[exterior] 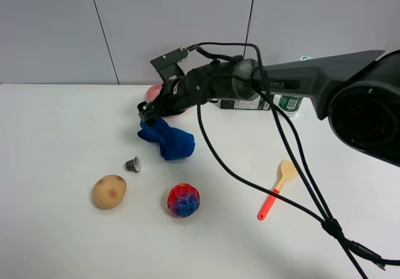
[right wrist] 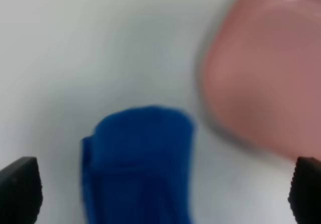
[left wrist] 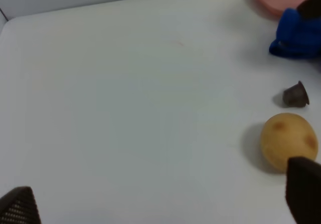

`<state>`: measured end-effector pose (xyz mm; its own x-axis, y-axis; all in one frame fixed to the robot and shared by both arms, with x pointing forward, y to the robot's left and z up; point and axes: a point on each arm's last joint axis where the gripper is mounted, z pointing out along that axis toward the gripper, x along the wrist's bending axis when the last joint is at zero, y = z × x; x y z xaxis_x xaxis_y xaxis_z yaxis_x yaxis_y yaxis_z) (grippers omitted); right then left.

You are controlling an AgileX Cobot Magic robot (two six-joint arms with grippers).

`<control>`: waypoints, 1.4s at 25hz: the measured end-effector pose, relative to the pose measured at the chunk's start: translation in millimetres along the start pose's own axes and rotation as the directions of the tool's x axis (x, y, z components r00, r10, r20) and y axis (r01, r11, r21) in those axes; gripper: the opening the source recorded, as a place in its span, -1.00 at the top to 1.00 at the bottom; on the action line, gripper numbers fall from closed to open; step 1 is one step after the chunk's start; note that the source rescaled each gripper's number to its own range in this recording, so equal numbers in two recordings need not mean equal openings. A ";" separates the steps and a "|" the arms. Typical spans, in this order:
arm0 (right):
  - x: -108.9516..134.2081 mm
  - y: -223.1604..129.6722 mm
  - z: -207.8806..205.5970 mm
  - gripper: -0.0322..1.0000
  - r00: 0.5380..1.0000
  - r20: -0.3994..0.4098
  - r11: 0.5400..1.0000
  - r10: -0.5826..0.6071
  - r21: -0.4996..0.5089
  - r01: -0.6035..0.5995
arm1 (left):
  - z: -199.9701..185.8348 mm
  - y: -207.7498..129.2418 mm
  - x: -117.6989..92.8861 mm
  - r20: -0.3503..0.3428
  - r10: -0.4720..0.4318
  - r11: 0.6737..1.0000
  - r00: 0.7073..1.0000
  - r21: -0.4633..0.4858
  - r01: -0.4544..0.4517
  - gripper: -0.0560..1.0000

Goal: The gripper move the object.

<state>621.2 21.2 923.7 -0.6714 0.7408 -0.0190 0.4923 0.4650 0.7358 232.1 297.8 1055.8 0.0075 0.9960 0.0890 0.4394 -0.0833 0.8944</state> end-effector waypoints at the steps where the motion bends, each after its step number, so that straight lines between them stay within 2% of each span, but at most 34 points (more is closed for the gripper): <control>1: -6.5 3.6 -4.2 -1.00 1.000 0.010 1.000 0.009 -0.010 -0.008 | 0.0 0.0 0.0 0.000 0.000 1.000 1.000 0.000 0.000 -1.00; 5: -38.9 21.2 -33.8 -1.00 0.997 0.055 0.999 0.049 -0.028 -0.047 | 0.0 0.0 0.0 0.000 0.000 1.000 1.000 0.000 0.000 -1.00; 10: -89.1 33.3 -79.9 -1.00 0.985 0.137 0.994 0.107 0.000 -0.108 | 0.0 0.0 0.0 0.000 0.000 1.000 1.000 0.000 0.000 -1.00; 15: -136.3 32.4 -127.1 -1.00 0.961 0.240 0.986 0.137 0.062 -0.156 | 0.0 0.0 0.0 0.000 0.000 1.000 1.000 0.000 0.000 -1.00; 19: -162.3 29.8 -168.7 -1.00 0.937 0.323 0.977 0.132 0.116 -0.177 | 0.0 0.0 0.0 0.000 0.000 1.000 1.000 0.000 0.000 -1.00; 22: -179.5 20.8 -201.3 -1.00 0.911 0.387 0.972 0.143 0.116 -0.202 | 0.0 0.0 0.0 0.000 0.000 1.000 1.000 0.000 0.000 -1.00; 26: -194.2 -7.4 -245.1 -1.00 0.870 0.456 0.961 0.190 0.095 -0.259 | 0.0 0.0 0.0 0.000 0.000 1.000 1.000 0.000 0.000 -1.00; 29: -192.7 -38.4 -275.7 -1.00 0.840 0.494 0.948 0.226 0.087 -0.306 | 0.0 0.0 0.0 0.000 0.000 1.000 1.000 0.000 0.000 -1.00; 35: -160.4 -90.6 -346.3 -1.00 0.778 0.564 0.939 0.276 0.015 -0.344 | 0.0 0.0 0.0 0.000 0.000 1.000 1.000 0.000 0.000 -1.00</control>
<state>492.4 -307.6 1094.4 -0.0744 0.9783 -0.1935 0.7014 0.1893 0.6872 232.1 297.8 1055.8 0.0075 0.9960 0.0890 0.4394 -0.0833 0.8944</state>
